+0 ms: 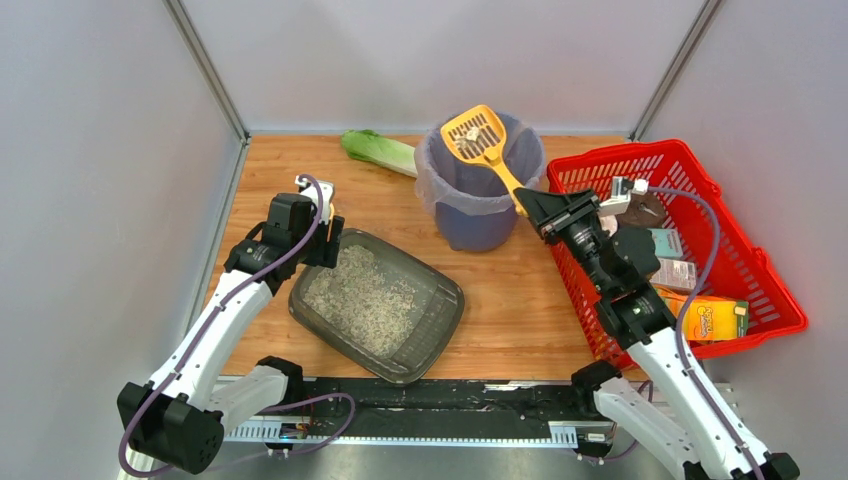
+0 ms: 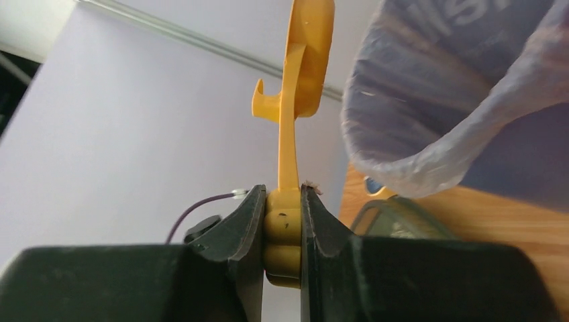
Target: Clean the litter box
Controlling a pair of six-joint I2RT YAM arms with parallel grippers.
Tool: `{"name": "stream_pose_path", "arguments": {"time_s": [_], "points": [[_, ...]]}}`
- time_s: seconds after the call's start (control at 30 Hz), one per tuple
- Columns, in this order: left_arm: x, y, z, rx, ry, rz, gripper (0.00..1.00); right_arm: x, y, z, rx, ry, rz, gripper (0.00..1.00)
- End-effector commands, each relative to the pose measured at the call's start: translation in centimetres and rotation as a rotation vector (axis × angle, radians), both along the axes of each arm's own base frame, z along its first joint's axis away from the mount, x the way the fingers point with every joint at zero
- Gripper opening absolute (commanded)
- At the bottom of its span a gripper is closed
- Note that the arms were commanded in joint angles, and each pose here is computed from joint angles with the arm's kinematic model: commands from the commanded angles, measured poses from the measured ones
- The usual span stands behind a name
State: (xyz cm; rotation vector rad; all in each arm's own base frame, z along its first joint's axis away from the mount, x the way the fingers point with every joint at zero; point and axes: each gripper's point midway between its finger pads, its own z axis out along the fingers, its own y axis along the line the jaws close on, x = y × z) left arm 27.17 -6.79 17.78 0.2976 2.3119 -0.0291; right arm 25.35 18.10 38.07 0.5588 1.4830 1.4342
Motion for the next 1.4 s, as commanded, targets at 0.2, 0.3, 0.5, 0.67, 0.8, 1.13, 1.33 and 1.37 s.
{"name": "stream_pose_path", "arguments": {"time_s": [0.2, 0.3, 0.5, 0.67, 0.8, 1.13, 1.33, 1.37], "points": [[0.4, -0.6, 0.8, -0.02, -0.031, -0.02, 0.74, 1.2, -3.0, 1.4, -0.549, -0.101, -0.096, 0.0], [0.4, -0.7, 0.8, -0.026, -0.031, -0.024, 0.74, 1.0, -3.3, 1.1, -0.733, -0.138, -0.058, 0.0], [0.4, -0.9, 0.7, -0.031, -0.024, -0.029, 0.73, 1.0, -4.3, 0.1, -0.942, -0.169, -0.061, 0.0], [0.3, -0.9, 0.6, -0.032, -0.021, -0.029, 0.73, 1.3, -3.7, -0.4, -1.034, -0.187, -0.036, 0.0], [0.3, -0.9, 0.7, -0.035, -0.023, -0.031, 0.73, 1.7, -4.3, -0.9, -1.191, -0.184, -0.106, 0.0], [0.2, -1.0, 1.0, -0.042, -0.032, -0.036, 0.73, 2.5, -3.3, -1.4, -1.727, -0.242, -0.303, 0.0], [0.2, -1.0, 1.1, -0.043, -0.037, -0.036, 0.73, 1.6, -3.7, 0.4, -1.632, -0.316, -0.375, 0.0], [0.2, -1.0, 1.1, -0.045, -0.038, -0.037, 0.73, 1.3, -3.9, 0.7, -1.604, -0.333, -0.379, 0.0]]}}
